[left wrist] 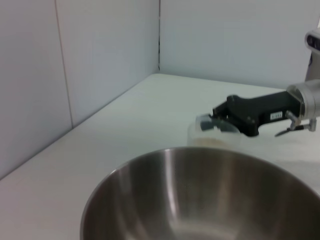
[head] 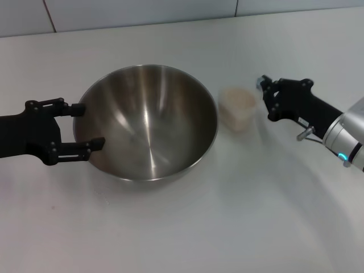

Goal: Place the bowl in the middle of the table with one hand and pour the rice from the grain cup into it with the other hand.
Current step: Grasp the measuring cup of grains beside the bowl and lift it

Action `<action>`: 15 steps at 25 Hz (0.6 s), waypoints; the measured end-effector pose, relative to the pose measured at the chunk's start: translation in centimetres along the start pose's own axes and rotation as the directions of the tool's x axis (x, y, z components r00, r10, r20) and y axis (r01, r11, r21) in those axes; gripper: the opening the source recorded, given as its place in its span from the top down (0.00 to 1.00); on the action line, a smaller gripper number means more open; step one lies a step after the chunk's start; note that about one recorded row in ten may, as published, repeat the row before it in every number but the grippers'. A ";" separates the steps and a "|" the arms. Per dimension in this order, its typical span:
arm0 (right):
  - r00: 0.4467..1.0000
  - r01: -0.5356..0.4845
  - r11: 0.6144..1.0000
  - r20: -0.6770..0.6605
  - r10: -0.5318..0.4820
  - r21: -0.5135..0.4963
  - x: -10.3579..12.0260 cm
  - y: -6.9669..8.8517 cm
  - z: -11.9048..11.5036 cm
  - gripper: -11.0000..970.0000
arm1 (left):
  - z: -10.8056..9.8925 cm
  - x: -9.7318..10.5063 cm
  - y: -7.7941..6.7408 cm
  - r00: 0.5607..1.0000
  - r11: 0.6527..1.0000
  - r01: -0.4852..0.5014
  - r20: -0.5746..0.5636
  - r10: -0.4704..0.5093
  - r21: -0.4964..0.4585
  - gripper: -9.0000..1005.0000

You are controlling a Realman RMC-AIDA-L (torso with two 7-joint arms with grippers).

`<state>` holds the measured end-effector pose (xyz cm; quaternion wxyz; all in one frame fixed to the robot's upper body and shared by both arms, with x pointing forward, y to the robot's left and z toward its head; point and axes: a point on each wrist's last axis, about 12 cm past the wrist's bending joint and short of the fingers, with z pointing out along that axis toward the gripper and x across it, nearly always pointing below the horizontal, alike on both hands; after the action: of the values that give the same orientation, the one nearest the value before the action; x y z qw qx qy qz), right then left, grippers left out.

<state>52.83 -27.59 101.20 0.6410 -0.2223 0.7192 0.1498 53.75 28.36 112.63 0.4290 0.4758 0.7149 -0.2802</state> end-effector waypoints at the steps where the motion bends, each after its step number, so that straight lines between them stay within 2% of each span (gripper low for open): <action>1: 1.000 0.000 1.000 0.000 0.000 0.000 0.0 0.0 0.0 0.96 | 0.0 0.0 0.0 1.000 1.000 -0.001 -0.003 0.001 0.002 0.19; 9: 0.993 0.025 0.998 0.113 -0.032 0.061 -0.7 -0.2 -1.1 0.99 | 0.2 -0.2 0.0 1.000 1.000 -0.006 -0.009 0.006 0.011 0.19; 10: 0.981 0.084 0.994 0.166 -0.095 0.076 -1.1 0.3 -1.4 0.99 | 0.1 -0.2 -0.1 1.000 1.000 -0.009 -0.009 0.009 0.022 0.19; 11: 0.981 0.084 0.994 0.166 -0.095 0.076 -1.1 0.3 -1.4 0.99 | 0.1 -0.2 -0.1 1.000 1.000 -0.009 -0.009 0.009 0.022 0.19; 13: 0.960 0.154 0.982 0.218 -0.174 0.106 -1.7 0.8 -1.3 0.99 | 0.0 -0.5 -0.2 1.000 0.999 -0.020 -0.009 0.020 0.031 0.19; 14: 0.944 0.199 0.972 0.242 -0.224 0.125 -2.0 1.1 -1.1 0.99 | 0.0 -0.5 -0.2 1.000 0.999 -0.020 -0.009 0.020 0.031 0.19; 15: 0.901 0.298 0.941 0.279 -0.333 0.160 -3.0 1.7 -0.2 0.99 | 0.0 -0.7 -0.2 1.000 0.999 -0.028 -0.010 0.028 0.033 0.19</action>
<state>52.02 -25.84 104.02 0.7706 -0.2735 0.5746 0.0350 53.66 28.00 113.24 0.4214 0.4942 0.7056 -0.2834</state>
